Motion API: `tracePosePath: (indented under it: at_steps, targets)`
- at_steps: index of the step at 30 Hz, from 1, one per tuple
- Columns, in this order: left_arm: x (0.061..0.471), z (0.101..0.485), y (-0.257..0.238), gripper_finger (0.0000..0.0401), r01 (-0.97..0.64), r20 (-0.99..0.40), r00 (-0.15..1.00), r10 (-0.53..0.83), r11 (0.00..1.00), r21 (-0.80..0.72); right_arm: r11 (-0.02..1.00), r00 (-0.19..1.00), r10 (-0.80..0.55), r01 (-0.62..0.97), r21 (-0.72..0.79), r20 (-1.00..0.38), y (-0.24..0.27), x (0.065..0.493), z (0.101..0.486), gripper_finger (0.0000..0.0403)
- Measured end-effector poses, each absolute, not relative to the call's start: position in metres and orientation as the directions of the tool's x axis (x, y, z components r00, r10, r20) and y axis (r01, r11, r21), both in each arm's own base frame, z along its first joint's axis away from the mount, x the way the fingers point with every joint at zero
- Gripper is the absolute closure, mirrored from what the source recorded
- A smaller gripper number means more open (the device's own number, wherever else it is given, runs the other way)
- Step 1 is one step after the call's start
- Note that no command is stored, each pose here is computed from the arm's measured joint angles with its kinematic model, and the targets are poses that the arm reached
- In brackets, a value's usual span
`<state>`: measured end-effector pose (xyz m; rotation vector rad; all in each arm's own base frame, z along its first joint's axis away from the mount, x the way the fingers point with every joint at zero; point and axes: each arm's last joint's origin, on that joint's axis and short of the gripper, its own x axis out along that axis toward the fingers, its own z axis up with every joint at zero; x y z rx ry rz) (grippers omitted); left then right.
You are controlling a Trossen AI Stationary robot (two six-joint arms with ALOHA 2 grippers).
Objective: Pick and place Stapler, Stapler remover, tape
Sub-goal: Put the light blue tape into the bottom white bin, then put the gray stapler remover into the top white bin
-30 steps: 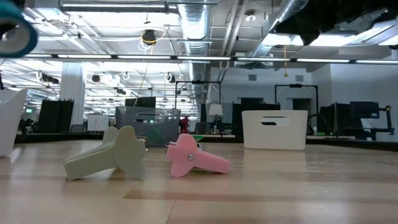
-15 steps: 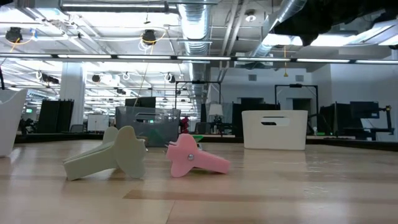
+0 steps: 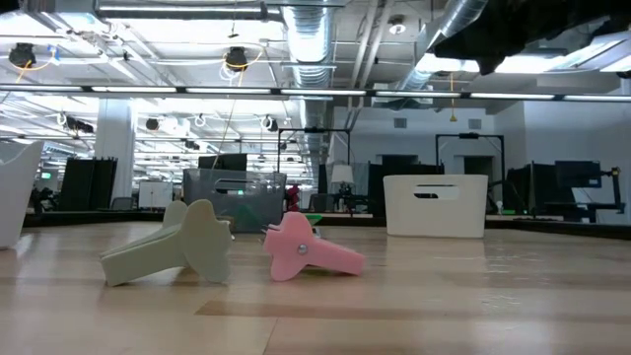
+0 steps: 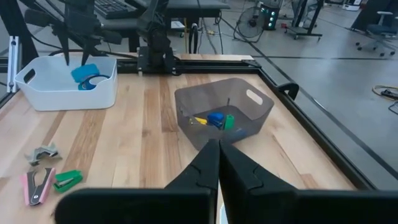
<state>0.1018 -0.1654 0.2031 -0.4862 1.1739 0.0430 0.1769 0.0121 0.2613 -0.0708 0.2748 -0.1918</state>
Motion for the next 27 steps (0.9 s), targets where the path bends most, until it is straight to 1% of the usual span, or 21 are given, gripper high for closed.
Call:
tracePosePath:
  at_steps: [4, 6, 8, 11, 17, 19, 23, 25, 27]
  targets:
    - [0.102, 0.217, -0.155, 0.0255, -0.283, -0.859, 0.433, -0.272, 0.864, -0.417, 0.977, 0.942, -0.208, 0.189, -0.095, -0.263, 0.01, 0.177, 0.261, 0.0403]
    - [0.104, 0.225, -0.148, 0.0254, -0.274, -0.829, 0.476, -0.294, 0.846, -0.457, 0.977, 0.942, -0.207, 0.189, -0.095, -0.263, 0.01, 0.177, 0.261, 0.0403]
    - [0.107, 0.233, -0.14, 0.0257, -0.26, -0.792, 0.538, -0.288, 0.838, -0.481, 0.977, 0.942, -0.207, 0.188, -0.095, -0.263, 0.01, 0.177, 0.261, 0.0403]
    - [0.116, 0.24, -0.13, 0.0265, -0.233, -0.743, 0.623, -0.246, 0.848, -0.476, 0.978, 0.941, -0.207, 0.187, -0.096, -0.268, 0.01, 0.177, 0.261, 0.0403]
    - [0.156, 0.238, -0.123, 0.0285, -0.158, -0.68, 0.711, -0.18, 0.901, -0.403, 0.976, 0.934, -0.216, 0.195, -0.102, -0.285, 0.009, 0.176, 0.259, 0.0403]
    - [0.171, 0.232, -0.121, 0.0292, -0.162, -0.678, 0.716, -0.165, 0.906, -0.391, 0.974, 0.932, -0.225, 0.204, -0.102, -0.285, 0.007, 0.176, 0.259, 0.0403]
    - [0.192, 0.216, -0.113, 0.0301, -0.207, -0.739, 0.65, -0.177, 0.894, -0.397, 0.97, 0.927, -0.243, 0.224, -0.099, -0.285, 0.004, 0.177, 0.259, 0.0403]
    - [0.201, 0.209, -0.111, 0.0302, -0.224, -0.756, 0.622, -0.204, 0.879, -0.421, 0.969, 0.926, -0.247, 0.228, -0.099, -0.284, 0.003, 0.177, 0.259, 0.0403]
    - [0.211, 0.205, -0.111, 0.03, -0.209, -0.742, 0.619, -0.258, 0.856, -0.472, 0.968, 0.925, -0.251, 0.232, -0.099, -0.286, 0.002, 0.177, 0.259, 0.0403]
